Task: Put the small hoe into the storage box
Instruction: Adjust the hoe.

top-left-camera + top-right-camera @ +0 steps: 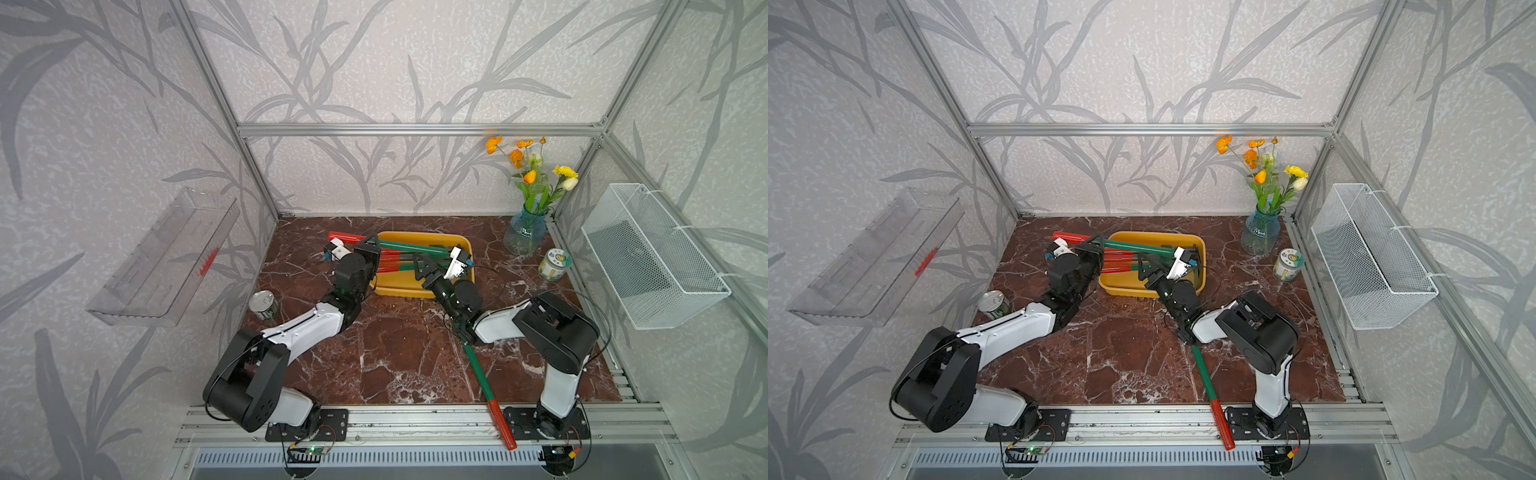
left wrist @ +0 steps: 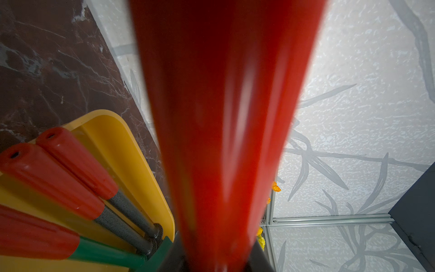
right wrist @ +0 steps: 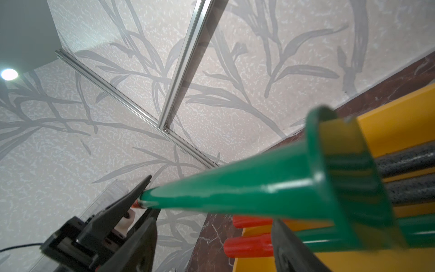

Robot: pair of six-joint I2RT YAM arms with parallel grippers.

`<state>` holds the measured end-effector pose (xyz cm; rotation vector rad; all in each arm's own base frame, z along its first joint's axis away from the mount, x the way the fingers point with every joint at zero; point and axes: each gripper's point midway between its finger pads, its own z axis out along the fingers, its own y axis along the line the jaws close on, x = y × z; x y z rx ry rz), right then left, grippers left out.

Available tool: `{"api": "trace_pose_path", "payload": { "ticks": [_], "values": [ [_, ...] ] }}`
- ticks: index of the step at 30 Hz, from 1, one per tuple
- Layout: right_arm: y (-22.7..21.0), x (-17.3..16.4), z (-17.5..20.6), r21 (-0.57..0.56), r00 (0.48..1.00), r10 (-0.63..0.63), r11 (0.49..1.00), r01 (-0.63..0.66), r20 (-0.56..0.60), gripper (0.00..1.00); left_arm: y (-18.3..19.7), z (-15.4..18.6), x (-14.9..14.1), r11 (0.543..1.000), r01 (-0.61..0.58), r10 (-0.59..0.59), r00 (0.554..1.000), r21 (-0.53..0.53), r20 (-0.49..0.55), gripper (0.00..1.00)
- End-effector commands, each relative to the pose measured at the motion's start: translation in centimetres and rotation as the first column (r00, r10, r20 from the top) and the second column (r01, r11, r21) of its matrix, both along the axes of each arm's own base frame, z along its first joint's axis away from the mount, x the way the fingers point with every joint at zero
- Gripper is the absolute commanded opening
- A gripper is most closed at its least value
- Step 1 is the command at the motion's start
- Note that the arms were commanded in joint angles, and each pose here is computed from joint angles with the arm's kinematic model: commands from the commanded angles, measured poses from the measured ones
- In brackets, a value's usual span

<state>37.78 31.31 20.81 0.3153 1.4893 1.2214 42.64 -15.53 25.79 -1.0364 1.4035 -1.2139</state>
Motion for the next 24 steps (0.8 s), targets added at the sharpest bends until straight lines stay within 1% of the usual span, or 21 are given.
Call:
{"api": "trace_pose_path", "payload": {
  "ticks": [1, 4, 6, 7, 9, 10, 11, 12, 13, 15, 16, 17, 18, 19, 21, 22, 23, 24],
  "values": [
    [-0.4, -1.4, 1.5, -0.004, 0.999, -0.017, 1.0, 0.017, 0.032, 0.75, 0.3, 7.7, 0.4, 0.995, -0.022, 0.043, 0.976, -0.099, 0.213, 0.0],
    [-0.6, -2.9, 2.0, -0.018, 0.999, 0.001, 1.0, -0.001, 0.044, 0.74, 0.4, 8.3, 0.9, 0.998, -0.042, 0.053, 0.974, -0.054, 0.219, 0.0],
    [-0.6, -4.2, 1.6, -0.037, 0.999, 0.027, 0.999, -0.026, 0.039, 0.7, 0.4, 8.7, 1.2, 0.999, -0.039, 0.045, 0.972, -0.032, 0.232, 0.0],
    [-0.9, -5.1, 2.3, -0.037, 0.998, 0.047, 0.998, -0.046, 0.042, 0.68, 0.4, 8.9, 1.4, 0.999, -0.03, 0.033, 0.97, -0.016, 0.24, 0.0],
    [-1.6, -6.6, 2.1, -0.099, 0.998, 0.063, 0.993, -0.061, 0.02, 0.64, 0.6, 9.4, 1.5, 1.0, -0.017, 0.012, 0.966, 0.019, 0.259, 0.0],
    [-2.2, -7.1, 2.2, -0.147, 0.998, 0.062, 0.987, -0.062, 0.001, 0.62, 0.7, 9.6, 1.5, 0.999, -0.011, -0.002, 0.963, 0.045, 0.271, 0.0],
    [-2.6, -7.5, 2.6, -0.203, 0.998, 0.065, 0.977, -0.066, -0.008, 0.61, 0.7, 9.7, 1.4, 0.997, -0.003, -0.018, 0.959, 0.073, 0.284, 0.0],
    [-2.7, -8.0, 3.5, -0.283, 0.997, 0.08, 0.956, -0.081, -0.016, 0.6, 0.8, 9.8, 1.3, 0.995, 0.002, -0.031, 0.954, 0.099, 0.297, 0.0],
    [-2.7, -8.6, 4.3, -0.406, 0.993, 0.112, 0.906, -0.116, -0.033, 0.6, 0.7, 9.8, 1.2, 0.993, 0.011, -0.047, 0.952, 0.119, 0.303, 0.0],
    [-2.7, -9.4, 7.0, -0.628, 0.982, 0.188, 0.76, -0.168, -0.035, 0.58, 0.3, 10.3, 1.1, 0.985, 0.056, -0.109, 0.936, 0.166, 0.335, 0.0],
    [-3.0, -9.8, 8.1, -0.699, 0.971, 0.236, 0.688, -0.196, -0.04, 0.57, 0.1, 10.3, 0.9, 0.98, 0.075, -0.135, 0.931, 0.182, 0.34, 0.0],
    [-3.0, -10.1, 9.3, -0.748, 0.953, 0.302, 0.623, -0.228, -0.039, 0.57, -0.3, 10.3, 0.8, 0.975, 0.098, -0.165, 0.921, 0.2, 0.352, 0.0],
    [-3.5, -10.0, 10.3, -0.794, 0.939, 0.339, 0.554, -0.251, -0.06, 0.57, -0.9, 10.5, 0.5, 0.968, 0.126, -0.201, 0.905, 0.217, 0.374, 0.0],
    [-3.7, -10.2, 10.8, -0.835, 0.923, 0.374, 0.477, -0.275, -0.09, 0.57, -1.3, 10.5, 0.4, 0.962, 0.153, -0.232, 0.895, 0.227, 0.38, 0.0],
    [-3.5, -10.4, 11.7, -0.892, 0.887, 0.446, 0.344, -0.294, -0.12, 0.57, -2.1, 10.7, 0.0, 0.95, 0.196, -0.284, 0.867, 0.243, 0.409, 0.0],
    [-3.3, -10.3, 11.7, -0.908, 0.869, 0.475, 0.29, -0.301, -0.137, 0.57, -2.5, 10.8, -0.2, 0.943, 0.224, -0.311, 0.853, 0.245, 0.42, 0.0],
    [-3.1, -10.2, 11.7, -0.918, 0.851, 0.503, 0.25, -0.308, -0.149, 0.57, -2.9, 11.1, -0.4, 0.937, 0.245, -0.333, 0.838, 0.248, 0.433, 0.0],
    [-3.0, -9.7, 11.7, -0.925, 0.843, 0.515, 0.222, -0.307, -0.156, 0.57, -3.1, 11.2, -0.7, 0.932, 0.265, -0.353, 0.824, 0.249, 0.442, 0.0]
  ]
}}
